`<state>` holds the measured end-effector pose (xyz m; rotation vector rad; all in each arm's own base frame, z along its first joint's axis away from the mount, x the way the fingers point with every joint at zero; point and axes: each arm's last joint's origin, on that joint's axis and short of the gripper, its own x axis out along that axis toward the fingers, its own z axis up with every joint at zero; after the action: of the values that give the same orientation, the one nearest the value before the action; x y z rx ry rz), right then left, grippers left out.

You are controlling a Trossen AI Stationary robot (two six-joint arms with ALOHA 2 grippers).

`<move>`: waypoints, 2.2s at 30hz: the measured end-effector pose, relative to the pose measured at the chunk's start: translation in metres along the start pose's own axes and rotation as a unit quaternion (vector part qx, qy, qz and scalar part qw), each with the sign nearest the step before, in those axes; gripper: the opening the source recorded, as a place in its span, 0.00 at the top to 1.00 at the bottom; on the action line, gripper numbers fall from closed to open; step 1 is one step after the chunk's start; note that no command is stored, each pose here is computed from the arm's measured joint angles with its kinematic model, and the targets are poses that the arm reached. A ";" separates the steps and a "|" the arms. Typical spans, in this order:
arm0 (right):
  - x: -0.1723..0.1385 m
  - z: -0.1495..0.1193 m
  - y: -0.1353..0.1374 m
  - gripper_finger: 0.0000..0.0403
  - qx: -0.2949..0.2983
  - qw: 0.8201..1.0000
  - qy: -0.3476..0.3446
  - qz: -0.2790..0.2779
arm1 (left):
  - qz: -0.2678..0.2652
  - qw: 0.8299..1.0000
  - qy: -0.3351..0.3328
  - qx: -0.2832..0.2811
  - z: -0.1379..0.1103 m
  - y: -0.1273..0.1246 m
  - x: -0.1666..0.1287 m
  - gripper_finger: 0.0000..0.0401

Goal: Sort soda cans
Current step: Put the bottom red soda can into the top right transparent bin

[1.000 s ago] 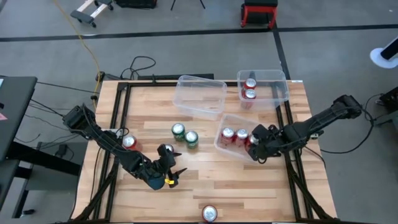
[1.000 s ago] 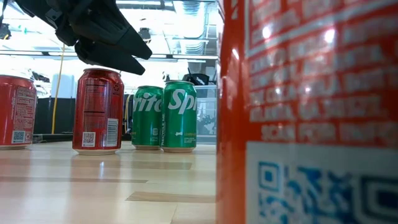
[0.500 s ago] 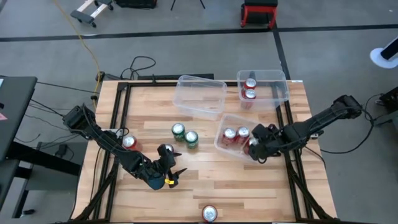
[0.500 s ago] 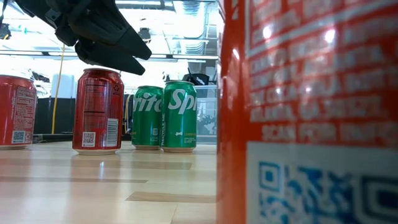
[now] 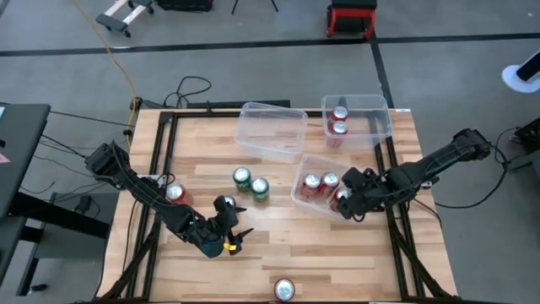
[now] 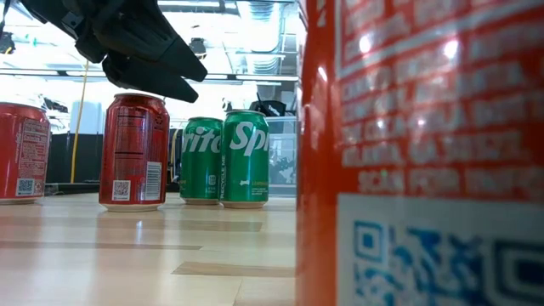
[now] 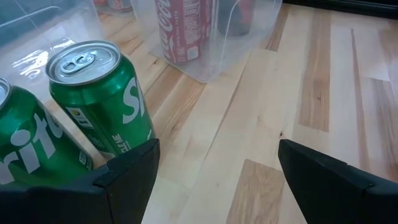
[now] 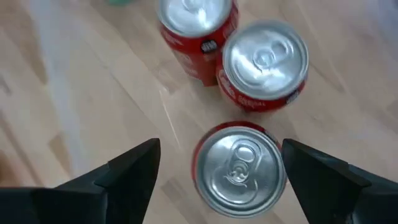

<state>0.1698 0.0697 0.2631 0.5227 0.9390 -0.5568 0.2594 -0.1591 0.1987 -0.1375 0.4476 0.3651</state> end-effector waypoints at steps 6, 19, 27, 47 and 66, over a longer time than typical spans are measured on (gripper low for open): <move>-0.024 0.013 0.012 0.16 -0.037 0.997 -0.053 0.030 | -0.022 1.000 0.013 0.002 0.000 -0.002 0.000 0.20; -0.058 0.015 0.068 0.17 -0.210 0.939 -0.161 0.222 | -0.096 0.994 0.000 0.048 0.024 -0.016 -0.020 0.20; -0.043 -0.020 0.110 0.17 -0.318 0.893 -0.110 0.300 | -0.241 0.966 -0.045 0.078 0.030 -0.044 -0.027 0.20; 0.044 -0.063 0.179 0.17 -0.403 0.843 -0.079 0.346 | -0.257 0.965 0.006 0.053 -0.012 -0.087 0.002 0.20; 0.071 -0.059 0.198 0.17 -0.356 0.838 -0.097 0.402 | -0.236 0.971 0.014 0.046 -0.023 -0.124 0.042 0.20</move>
<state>0.2964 0.2393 0.2075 0.1331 0.5832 0.5024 0.3322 -0.2657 0.1653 -0.1541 0.4429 -0.1253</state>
